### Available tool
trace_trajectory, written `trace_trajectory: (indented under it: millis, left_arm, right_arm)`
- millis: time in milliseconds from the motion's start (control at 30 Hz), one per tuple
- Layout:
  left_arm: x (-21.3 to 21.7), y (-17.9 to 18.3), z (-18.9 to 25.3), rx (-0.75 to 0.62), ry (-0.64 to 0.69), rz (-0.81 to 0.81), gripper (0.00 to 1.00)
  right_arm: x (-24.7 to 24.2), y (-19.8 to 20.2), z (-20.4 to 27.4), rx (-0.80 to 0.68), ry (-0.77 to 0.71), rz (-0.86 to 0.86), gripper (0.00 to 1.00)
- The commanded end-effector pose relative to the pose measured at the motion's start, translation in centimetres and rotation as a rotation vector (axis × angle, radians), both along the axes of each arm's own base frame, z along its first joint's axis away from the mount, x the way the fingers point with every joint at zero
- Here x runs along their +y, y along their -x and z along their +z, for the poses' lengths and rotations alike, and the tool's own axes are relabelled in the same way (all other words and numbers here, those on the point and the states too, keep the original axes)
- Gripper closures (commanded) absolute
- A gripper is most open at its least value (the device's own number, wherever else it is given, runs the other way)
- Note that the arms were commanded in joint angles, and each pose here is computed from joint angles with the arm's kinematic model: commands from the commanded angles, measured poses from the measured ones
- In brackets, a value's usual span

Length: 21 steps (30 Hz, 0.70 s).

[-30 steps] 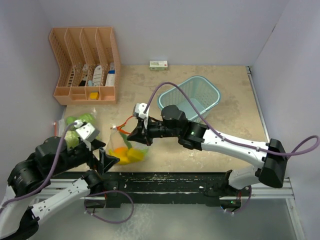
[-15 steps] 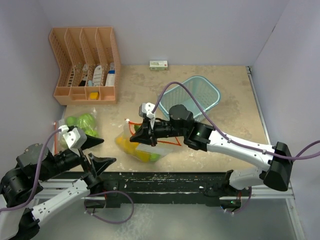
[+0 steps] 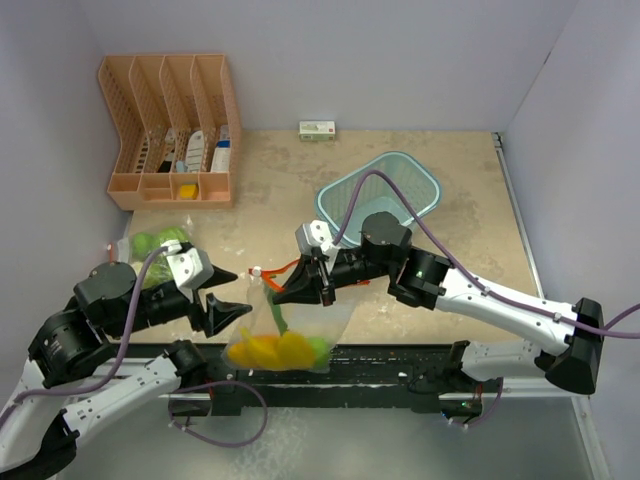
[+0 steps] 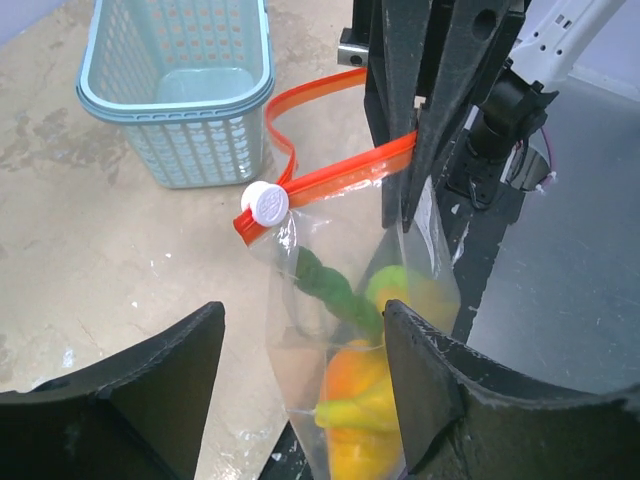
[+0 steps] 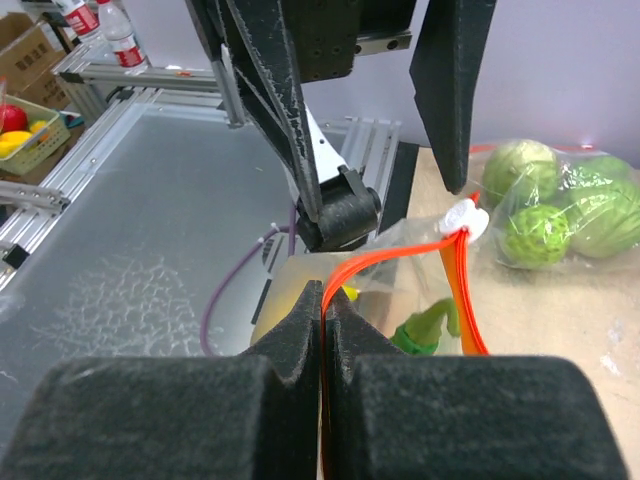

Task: Place the food in the zip-top bag and seal the zipper

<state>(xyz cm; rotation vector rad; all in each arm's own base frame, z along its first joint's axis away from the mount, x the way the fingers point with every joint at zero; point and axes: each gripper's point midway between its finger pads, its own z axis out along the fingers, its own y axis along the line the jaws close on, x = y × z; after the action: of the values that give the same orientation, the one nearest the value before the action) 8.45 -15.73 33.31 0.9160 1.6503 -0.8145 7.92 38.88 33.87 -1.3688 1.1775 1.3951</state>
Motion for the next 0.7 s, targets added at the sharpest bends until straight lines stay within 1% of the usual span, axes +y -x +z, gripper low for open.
trace_trajectory:
  millis: [0, 133, 267, 467, 667]
  left_arm:
    - [-1.2, -0.2, 1.7, -0.042, 0.058, -0.038, 0.34]
    - [-1.2, -0.5, 2.3, -0.039, 0.092, -0.013, 0.36]
    - [-1.5, -0.5, 2.9, -0.038, 0.131, -0.015, 0.41]
    - [-2.6, 0.5, 4.5, -0.03, 0.235, -0.078, 0.43]
    - [-3.9, 0.4, 3.9, 0.013, 0.225, -0.119, 0.47]
  right_arm:
    - [-0.2, 0.9, 3.0, -0.05, -0.089, 0.056, 1.0]
    - [-0.5, 1.5, 3.0, -0.055, -0.095, 0.089, 1.0]
    - [-1.0, 2.2, 3.5, -0.067, -0.111, 0.123, 1.0]
    - [-1.6, 3.0, 4.2, -0.094, -0.126, 0.167, 1.0]
    - [-2.2, 3.9, 5.2, -0.113, -0.151, 0.203, 1.0]
